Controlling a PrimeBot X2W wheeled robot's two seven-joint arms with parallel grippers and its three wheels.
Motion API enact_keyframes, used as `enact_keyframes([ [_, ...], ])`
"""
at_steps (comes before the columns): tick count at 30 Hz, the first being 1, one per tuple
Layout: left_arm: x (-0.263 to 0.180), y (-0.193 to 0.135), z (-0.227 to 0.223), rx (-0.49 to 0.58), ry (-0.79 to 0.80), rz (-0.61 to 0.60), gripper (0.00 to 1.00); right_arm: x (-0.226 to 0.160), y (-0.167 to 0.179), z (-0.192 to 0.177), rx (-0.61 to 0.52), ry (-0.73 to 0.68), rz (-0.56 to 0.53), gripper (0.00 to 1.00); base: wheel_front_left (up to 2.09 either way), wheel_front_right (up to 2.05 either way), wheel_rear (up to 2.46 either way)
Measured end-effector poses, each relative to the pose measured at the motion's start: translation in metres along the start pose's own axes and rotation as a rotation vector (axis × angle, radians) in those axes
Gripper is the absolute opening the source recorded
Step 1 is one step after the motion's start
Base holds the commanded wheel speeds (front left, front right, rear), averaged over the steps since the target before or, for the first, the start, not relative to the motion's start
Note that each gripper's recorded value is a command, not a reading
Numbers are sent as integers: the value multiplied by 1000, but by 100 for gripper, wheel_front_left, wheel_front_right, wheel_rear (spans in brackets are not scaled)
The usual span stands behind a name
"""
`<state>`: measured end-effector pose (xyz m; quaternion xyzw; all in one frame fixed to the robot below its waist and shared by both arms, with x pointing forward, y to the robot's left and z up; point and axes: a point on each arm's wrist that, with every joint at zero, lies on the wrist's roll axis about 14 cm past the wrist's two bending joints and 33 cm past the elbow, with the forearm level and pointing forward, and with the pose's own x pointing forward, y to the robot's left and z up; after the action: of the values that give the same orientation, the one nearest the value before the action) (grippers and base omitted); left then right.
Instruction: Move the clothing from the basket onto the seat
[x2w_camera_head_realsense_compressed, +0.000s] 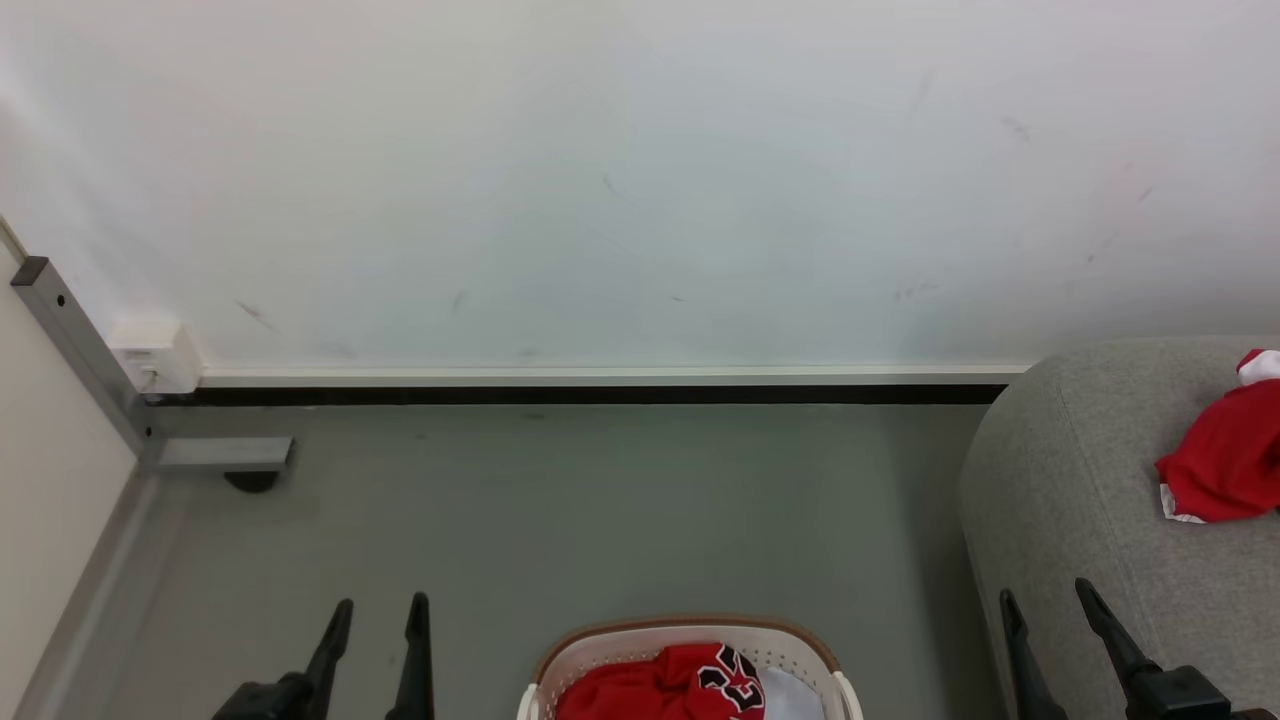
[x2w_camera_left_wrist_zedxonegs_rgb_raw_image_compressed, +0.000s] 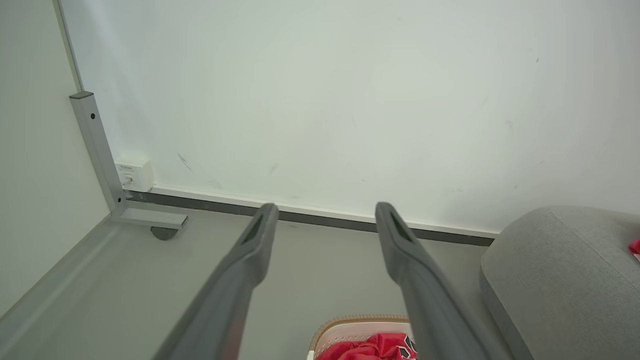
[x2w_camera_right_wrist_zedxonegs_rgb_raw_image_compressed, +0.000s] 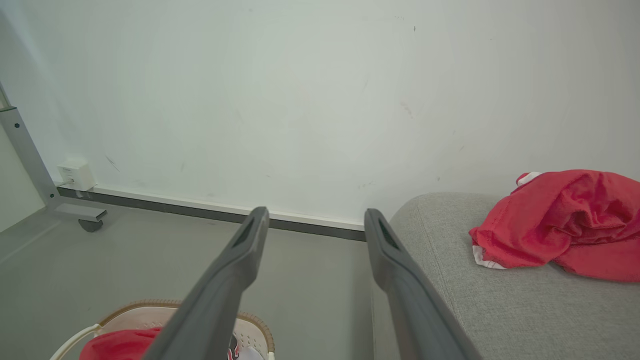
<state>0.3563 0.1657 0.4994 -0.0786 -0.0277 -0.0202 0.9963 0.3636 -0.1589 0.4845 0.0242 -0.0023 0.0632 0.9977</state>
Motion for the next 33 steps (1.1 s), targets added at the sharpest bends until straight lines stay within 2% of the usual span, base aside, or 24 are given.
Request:
enact_keyframes([
  [19,11,-13,-16,9,49,-55,100,-2,-11,2,15,-8,-36,100,0,0,0],
  [26,28,-37,-55,19,194,-141,100,7,-16,4,19,-15,-48,100,0,0,0],
  [33,39,-61,-122,68,489,-250,100,20,-24,-8,47,17,-69,100,0,0,0],
])
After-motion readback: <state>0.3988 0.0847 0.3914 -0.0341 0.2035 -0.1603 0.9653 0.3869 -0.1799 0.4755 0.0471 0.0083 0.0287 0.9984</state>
